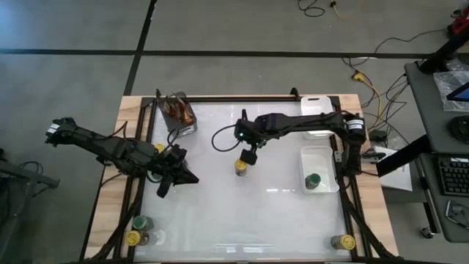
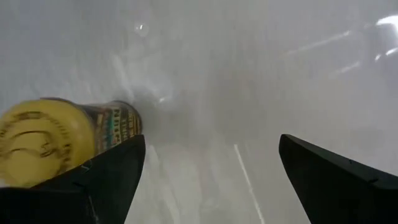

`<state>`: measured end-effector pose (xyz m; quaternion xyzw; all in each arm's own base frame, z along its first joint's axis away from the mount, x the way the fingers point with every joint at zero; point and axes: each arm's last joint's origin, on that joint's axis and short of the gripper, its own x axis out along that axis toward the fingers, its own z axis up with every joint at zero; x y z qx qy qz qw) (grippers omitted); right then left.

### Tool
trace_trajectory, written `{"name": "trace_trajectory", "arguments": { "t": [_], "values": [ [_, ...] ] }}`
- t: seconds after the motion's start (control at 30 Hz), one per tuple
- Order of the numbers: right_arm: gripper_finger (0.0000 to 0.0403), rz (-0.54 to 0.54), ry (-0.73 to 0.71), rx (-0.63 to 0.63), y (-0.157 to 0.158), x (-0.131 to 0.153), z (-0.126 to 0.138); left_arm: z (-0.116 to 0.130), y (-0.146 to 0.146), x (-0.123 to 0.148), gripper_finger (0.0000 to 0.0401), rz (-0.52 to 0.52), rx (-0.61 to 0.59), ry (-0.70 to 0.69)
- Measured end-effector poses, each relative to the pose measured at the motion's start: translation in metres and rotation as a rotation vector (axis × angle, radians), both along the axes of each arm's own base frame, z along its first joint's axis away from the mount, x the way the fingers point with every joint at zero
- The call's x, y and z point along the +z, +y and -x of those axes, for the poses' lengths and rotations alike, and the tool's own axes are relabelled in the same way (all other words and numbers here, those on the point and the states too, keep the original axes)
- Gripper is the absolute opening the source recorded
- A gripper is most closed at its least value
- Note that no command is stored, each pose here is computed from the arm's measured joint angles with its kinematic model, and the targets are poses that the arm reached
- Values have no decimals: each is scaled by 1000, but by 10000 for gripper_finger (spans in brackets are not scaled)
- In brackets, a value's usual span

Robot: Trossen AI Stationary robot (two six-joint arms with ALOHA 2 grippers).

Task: Sort spices by type
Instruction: Put the yellow seasoning bottle into the top white bin

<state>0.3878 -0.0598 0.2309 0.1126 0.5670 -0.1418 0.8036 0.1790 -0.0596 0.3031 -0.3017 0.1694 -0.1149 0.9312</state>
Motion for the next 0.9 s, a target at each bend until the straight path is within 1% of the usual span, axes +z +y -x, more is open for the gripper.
{"name": "trace_trajectory", "arguments": {
  "t": [0.1, 0.27, 0.47, 0.67, 0.9],
  "values": [
    [361, -15, 25, -29, 0, -10, -3, 0, 0, -1, 0, 1, 1, 9],
    [361, -33, 30, -36, 2, -11, -3, -2, -1, -3, 0, 25, 9, 30],
    [361, -158, 9, -28, 9, -8, -3, -4, -1, -5, 0, 28, 11, 46],
    [361, -170, 16, -9, 25, -11, -5, -6, -2, -7, 0, 37, 15, 59],
    [361, -171, -16, 53, 52, -9, -10, -6, -2, -7, 0, 41, 16, 59]
  ]
}}
